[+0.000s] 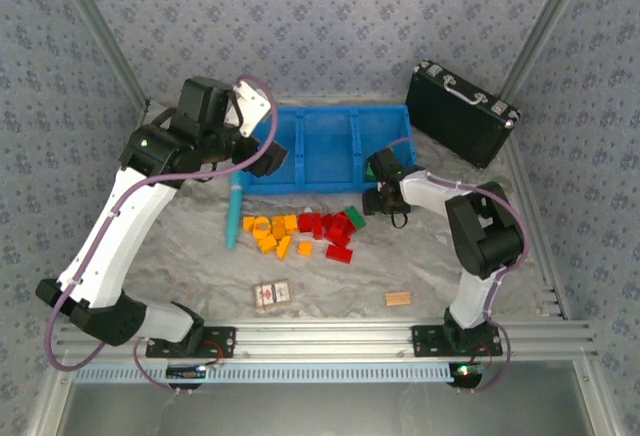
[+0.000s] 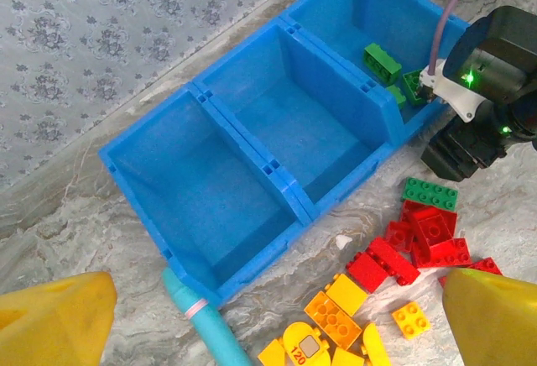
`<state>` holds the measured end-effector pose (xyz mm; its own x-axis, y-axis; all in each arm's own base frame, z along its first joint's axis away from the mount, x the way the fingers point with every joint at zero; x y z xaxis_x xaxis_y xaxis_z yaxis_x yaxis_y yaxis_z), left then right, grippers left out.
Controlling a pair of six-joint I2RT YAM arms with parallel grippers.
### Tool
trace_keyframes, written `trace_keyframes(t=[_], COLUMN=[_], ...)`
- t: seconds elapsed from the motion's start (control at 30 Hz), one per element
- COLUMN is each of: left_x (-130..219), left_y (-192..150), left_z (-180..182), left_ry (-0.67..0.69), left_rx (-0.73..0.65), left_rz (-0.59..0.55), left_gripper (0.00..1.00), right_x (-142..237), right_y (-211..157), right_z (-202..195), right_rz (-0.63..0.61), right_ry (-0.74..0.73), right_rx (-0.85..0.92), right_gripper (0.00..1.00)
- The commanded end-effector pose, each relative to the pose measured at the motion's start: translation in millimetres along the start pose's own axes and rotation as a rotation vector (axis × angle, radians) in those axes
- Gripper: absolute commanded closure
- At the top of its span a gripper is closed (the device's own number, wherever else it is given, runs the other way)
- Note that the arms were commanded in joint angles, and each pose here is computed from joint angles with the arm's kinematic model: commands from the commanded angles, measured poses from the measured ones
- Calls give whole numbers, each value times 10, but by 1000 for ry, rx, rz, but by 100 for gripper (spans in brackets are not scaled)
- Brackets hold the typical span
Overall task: Sort the legos into containers by color
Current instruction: Pick up the lego from the center of the table, then place the lego in the container, then move the container to the top-center of the table.
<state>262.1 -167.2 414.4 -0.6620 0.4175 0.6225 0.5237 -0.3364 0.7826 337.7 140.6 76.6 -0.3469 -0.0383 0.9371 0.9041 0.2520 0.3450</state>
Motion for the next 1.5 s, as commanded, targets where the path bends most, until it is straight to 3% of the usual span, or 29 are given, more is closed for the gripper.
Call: trace_keyframes(t=[0.0, 0.17, 0.27, 0.5, 0.87, 1.13, 1.3, 1.47], left_x=[23, -5, 3, 13, 99, 75, 68, 74], left_y=[-5, 13, 22, 21, -14, -38, -37, -38], left_z=[-6, -2, -1, 17, 46, 69, 76, 72], left_ry=[5, 9, 10, 20, 40, 53, 61, 55], left_rx=[-25, -31, -34, -38, -53, -55, -60, -52], left_rz=[4, 5, 2, -2, -14, -7, -7, -7], left_gripper=[0, 0, 0, 0, 0, 0, 0, 0], right_x=[-142, -16, 253, 801, 411, 266, 534, 857], right_y=[-203, -229, -126, 472, 1114, 1204, 1050, 718], right_z=[-42, -65, -67, -163, -362, -366, -301, -212], right_rz=[105, 111, 56, -144, -182, -174, -204, -215], right_ry=[-23, -27, -20, -23, -87, -76, -91, -137], right_rx=[9, 12, 15, 3, -4, -6, 10, 6], right_gripper=[32, 42, 43, 46, 48, 35, 15, 12])
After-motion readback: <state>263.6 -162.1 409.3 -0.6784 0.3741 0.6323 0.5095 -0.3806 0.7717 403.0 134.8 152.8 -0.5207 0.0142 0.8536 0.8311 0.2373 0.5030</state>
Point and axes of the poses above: each hand's point on the last joint's axis, 136 mm out from that joint toward the fingers, its own x axis back along the fingers, its own z axis along the line the jaws close on, y = z × x, the point moved 6 cm from there along x, back along the fingers, and after that the axes turned 10 degrees about x, right-handed, at the moved point
